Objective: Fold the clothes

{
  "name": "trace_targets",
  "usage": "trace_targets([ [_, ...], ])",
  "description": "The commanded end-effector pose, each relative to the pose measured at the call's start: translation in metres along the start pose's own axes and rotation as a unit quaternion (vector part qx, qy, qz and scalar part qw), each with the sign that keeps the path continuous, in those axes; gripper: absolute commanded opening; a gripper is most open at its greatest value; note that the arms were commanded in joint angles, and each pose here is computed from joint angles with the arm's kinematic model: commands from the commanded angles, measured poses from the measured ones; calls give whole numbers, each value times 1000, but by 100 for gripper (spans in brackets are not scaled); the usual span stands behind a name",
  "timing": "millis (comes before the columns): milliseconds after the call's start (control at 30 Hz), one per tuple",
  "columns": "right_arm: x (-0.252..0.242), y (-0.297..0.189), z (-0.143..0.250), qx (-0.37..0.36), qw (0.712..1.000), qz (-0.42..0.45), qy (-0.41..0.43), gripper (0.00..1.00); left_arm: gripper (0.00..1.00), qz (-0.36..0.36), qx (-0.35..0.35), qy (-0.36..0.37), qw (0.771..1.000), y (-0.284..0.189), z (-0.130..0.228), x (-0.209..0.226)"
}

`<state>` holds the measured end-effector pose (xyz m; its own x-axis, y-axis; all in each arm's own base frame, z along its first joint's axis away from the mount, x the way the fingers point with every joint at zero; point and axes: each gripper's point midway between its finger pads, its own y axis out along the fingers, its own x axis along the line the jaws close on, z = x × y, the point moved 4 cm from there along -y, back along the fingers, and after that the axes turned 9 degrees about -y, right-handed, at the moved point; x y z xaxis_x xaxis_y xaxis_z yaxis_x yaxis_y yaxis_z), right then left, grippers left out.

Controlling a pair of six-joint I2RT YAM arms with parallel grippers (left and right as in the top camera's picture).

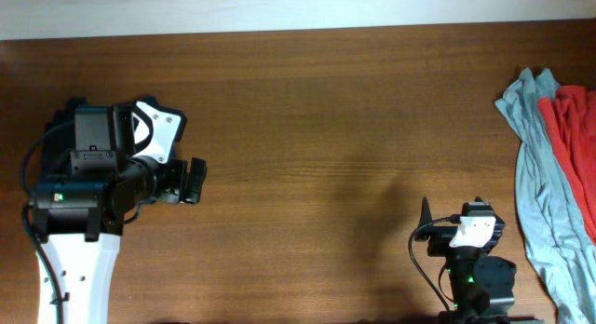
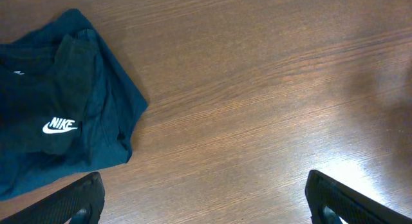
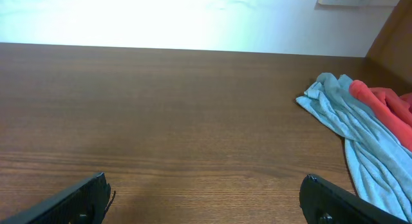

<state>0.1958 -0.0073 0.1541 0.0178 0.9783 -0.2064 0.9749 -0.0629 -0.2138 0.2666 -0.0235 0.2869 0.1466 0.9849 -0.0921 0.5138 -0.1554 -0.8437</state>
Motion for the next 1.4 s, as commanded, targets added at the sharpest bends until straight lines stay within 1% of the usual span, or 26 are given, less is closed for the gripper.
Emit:
trace_targets([
  [0, 2, 1, 1, -2, 1000, -5, -3, 99, 99, -1, -1, 10, 1000, -1, -1, -1],
  [433, 2, 1, 1, -2, 1000, -5, -3, 99, 99, -1, -1, 10, 1000, -1, -1, -1],
  [600, 2, 1, 1, -2, 1000, -5, -3, 99, 99, -3, -24, 13, 1000, -15, 0, -3],
  [667, 2, 1, 1, -2, 1000, -5, -3, 99, 99, -16, -39, 15, 999, -25, 5, -1],
  [767, 2, 1, 1, -2, 1000, -5, -3, 99, 99, -98, -59, 13, 993, -46, 20, 16],
  [833, 2, 1, 1, -2, 1000, -5, -3, 99, 99, -126, -75, 11, 989, -57, 32, 21],
  [900, 2, 1, 1, -2, 1000, -5, -3, 99, 99, -128, -88, 12, 988, -63, 46, 20],
  [967, 2, 1, 1, -2, 1000, -5, -3, 99, 99, -131, -96, 11, 987, -62, 72, 19],
  [1067, 2, 1, 1, -2, 1000, -5, -3, 99, 99, -145, -86, 4, 986, -50, 102, 24],
  [1167, 2, 1, 1, -2, 1000, -5, -3, 99, 99, -148, -84, -3, 985, -30, 122, 28],
  [1267, 2, 1, 1, -2, 1000, -5, -3, 99, 99, -145, -117, -1, 982, -11, 123, 29],
  [1367, 2, 1, 1, -2, 1000, -5, -3, 99, 99, -148, -166, 0, 975, 3, 116, 32],
])
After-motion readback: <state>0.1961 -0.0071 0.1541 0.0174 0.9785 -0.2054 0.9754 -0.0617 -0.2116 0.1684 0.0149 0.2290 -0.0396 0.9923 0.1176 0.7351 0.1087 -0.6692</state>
